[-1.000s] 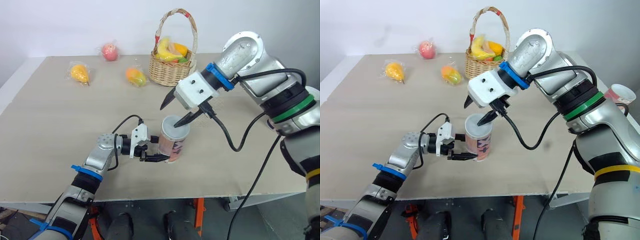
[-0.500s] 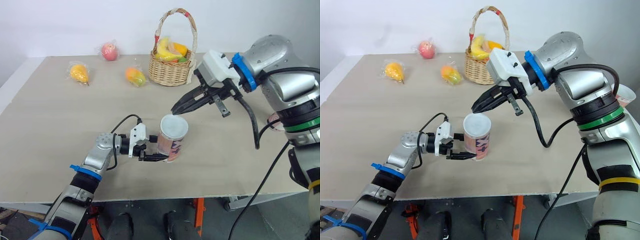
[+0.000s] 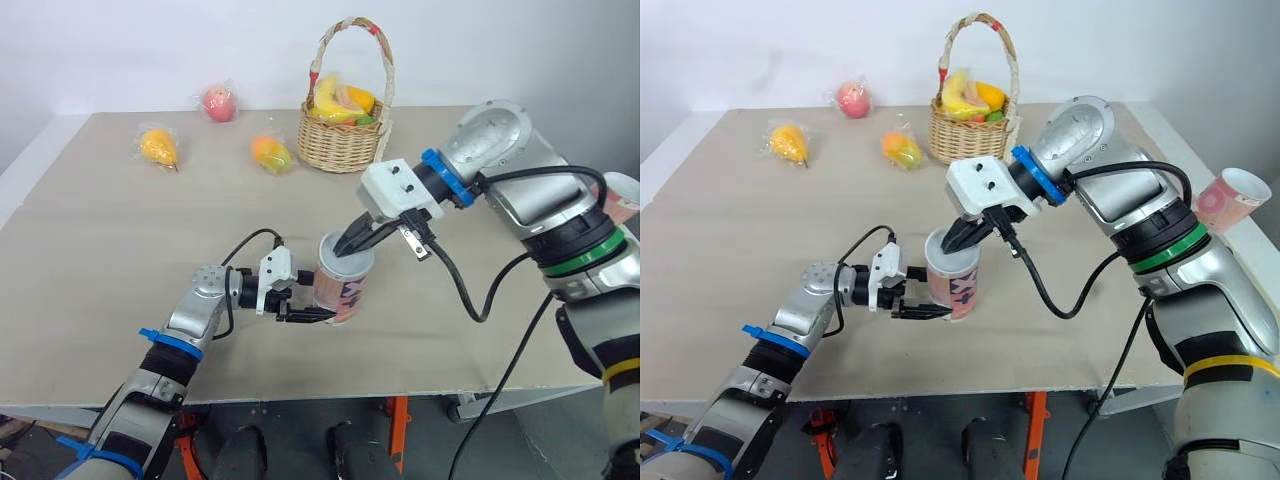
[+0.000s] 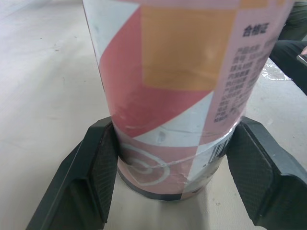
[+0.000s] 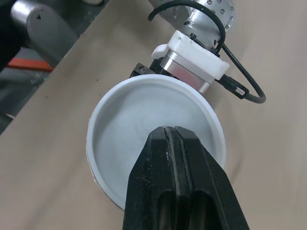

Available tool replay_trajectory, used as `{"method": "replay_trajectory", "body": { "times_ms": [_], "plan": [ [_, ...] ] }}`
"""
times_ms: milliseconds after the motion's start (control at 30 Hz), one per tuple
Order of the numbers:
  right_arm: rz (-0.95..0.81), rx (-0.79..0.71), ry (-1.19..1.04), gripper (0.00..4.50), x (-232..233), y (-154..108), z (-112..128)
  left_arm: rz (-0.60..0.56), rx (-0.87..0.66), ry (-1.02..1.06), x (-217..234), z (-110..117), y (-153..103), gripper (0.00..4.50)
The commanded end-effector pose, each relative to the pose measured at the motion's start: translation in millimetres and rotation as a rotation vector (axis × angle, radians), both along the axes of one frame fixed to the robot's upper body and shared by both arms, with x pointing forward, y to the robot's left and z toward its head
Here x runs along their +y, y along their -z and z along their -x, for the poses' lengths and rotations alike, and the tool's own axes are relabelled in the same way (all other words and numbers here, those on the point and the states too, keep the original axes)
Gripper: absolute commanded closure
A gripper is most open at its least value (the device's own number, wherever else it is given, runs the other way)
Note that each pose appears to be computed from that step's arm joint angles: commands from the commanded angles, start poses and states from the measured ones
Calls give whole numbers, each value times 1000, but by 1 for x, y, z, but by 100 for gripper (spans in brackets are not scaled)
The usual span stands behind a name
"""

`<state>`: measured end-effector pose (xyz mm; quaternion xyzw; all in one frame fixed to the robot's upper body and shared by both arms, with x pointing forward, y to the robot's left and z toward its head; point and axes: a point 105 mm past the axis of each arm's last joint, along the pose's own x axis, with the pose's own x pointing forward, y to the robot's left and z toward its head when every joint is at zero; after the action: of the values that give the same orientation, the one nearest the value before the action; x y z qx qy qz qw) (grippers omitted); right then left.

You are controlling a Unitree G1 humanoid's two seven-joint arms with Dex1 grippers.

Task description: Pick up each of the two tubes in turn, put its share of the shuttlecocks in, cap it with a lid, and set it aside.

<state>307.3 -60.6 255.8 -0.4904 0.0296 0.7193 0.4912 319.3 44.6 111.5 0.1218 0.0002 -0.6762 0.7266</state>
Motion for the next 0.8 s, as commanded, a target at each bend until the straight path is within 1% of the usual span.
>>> {"method": "replay_trajectory", "body": {
  "times_ms": [33, 167, 233, 267, 300, 333, 400, 433, 467, 500, 533, 567, 600, 633, 667, 700, 733, 767, 800],
  "plan": [
    [244, -44, -25, 447, -17, 48, -8, -37, 24, -27, 8, -3, 8, 133],
    [300, -55, -51, 447, -21, 63, -7, -37, 25, -27, 7, -3, 8, 133],
    [289, -57, -53, 447, -19, 65, -7, -37, 25, -26, 7, -3, 8, 133],
    [264, -52, -50, 447, -17, 61, -7, -37, 25, -26, 7, -3, 8, 133],
    [217, -41, -44, 447, -13, 54, -7, -37, 26, -25, 7, -3, 8, 133],
    [126, -21, -37, 447, -7, 38, -5, -38, 26, -24, 7, -3, 8, 133],
    [-121, 40, -18, 447, 1, -6, -1, -38, 26, -24, 7, -3, 8, 133],
    [-229, 61, 17, 447, 1, -26, -3, -37, 25, -25, 7, -3, 8, 133],
    [-300, 71, 52, 447, -3, -40, -5, -36, 25, -26, 7, -3, 8, 133],
    [-351, 85, 107, 418, -16, -48, -7, -35, 25, -26, 6, -3, 8, 133],
    [-381, 99, 145, 386, -26, -52, -6, -35, 25, -26, 6, -3, 8, 133],
    [-408, 113, 178, 363, -36, -54, -4, -35, 25, -25, 6, -3, 8, 133],
    [-435, 128, 200, 307, -44, -56, 0, -35, 26, -23, 6, -3, 9, 133],
    [-451, 137, 210, 278, -47, -57, 3, -35, 26, -23, 7, -2, 9, 133],
    [-483, 148, 227, 224, -54, -58, 7, -36, 27, -22, 7, -3, 9, 133],
    [-517, 149, 255, 190, -63, -58, 9, -39, 27, -18, 7, -3, 9, 133],
    [-548, 155, 287, 143, -72, -57, 12, -40, 27, -16, 7, -3, 9, 133],
    [-567, 158, 308, 111, -77, -55, 14, -42, 27, -14, 7, -3, 9, 133],
    [-583, 162, 330, 64, -81, -53, 15, -42, 27, -13, 7, -3, 8, 133]
  ]
}}
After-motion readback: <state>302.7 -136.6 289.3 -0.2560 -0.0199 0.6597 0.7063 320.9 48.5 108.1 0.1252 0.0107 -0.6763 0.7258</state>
